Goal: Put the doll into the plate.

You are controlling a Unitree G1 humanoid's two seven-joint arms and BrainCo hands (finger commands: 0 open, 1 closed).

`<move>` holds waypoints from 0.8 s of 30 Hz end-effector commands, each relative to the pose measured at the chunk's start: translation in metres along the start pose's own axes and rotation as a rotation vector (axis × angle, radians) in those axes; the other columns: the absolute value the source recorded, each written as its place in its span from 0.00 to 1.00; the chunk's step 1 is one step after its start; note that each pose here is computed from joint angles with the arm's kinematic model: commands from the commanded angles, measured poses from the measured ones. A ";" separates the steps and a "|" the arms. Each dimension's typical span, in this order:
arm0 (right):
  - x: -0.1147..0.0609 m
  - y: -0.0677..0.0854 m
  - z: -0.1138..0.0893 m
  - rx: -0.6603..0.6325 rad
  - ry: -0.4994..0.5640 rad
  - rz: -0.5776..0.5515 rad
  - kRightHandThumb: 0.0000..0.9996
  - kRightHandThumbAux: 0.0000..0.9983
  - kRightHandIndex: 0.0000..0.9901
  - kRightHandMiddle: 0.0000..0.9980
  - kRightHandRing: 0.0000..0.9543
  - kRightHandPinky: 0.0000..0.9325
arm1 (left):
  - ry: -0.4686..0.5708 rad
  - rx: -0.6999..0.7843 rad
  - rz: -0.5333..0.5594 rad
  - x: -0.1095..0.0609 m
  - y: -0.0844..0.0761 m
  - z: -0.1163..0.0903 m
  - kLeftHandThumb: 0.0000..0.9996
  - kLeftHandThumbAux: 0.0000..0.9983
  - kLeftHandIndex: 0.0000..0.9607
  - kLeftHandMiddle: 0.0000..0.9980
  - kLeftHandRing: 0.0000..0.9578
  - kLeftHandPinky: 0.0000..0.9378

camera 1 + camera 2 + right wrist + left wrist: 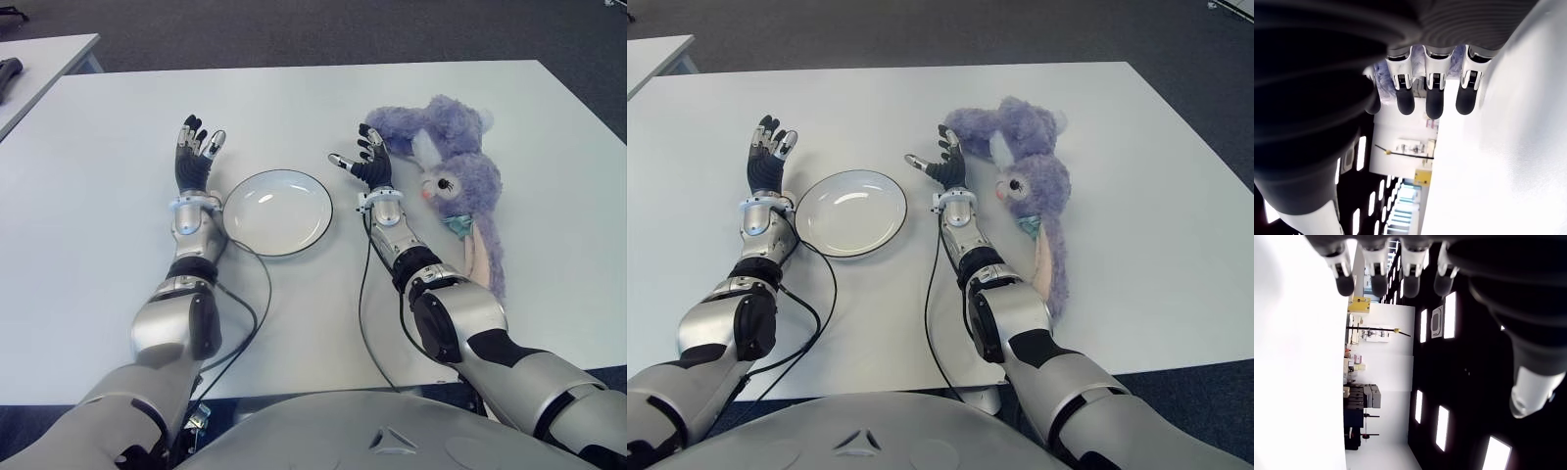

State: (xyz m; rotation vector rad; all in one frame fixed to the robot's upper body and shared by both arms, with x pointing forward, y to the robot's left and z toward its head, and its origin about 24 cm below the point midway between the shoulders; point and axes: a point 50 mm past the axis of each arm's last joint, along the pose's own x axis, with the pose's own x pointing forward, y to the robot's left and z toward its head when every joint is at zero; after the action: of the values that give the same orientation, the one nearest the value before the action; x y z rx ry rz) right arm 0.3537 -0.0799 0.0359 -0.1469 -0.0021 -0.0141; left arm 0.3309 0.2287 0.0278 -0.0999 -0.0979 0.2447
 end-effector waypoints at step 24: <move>-0.077 0.022 -0.102 -0.035 0.494 0.061 0.03 0.81 0.11 0.11 0.12 0.12 | 0.479 -0.037 0.148 -0.120 0.024 -0.111 0.00 0.61 0.04 0.07 0.04 0.00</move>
State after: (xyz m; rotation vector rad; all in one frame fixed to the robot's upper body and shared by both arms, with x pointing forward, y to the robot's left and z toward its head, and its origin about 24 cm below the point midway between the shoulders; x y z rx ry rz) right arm 0.3536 -0.0797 0.0360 -0.1489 -0.0029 -0.0132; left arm 0.3309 0.2287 0.0278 -0.1007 -0.0979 0.2454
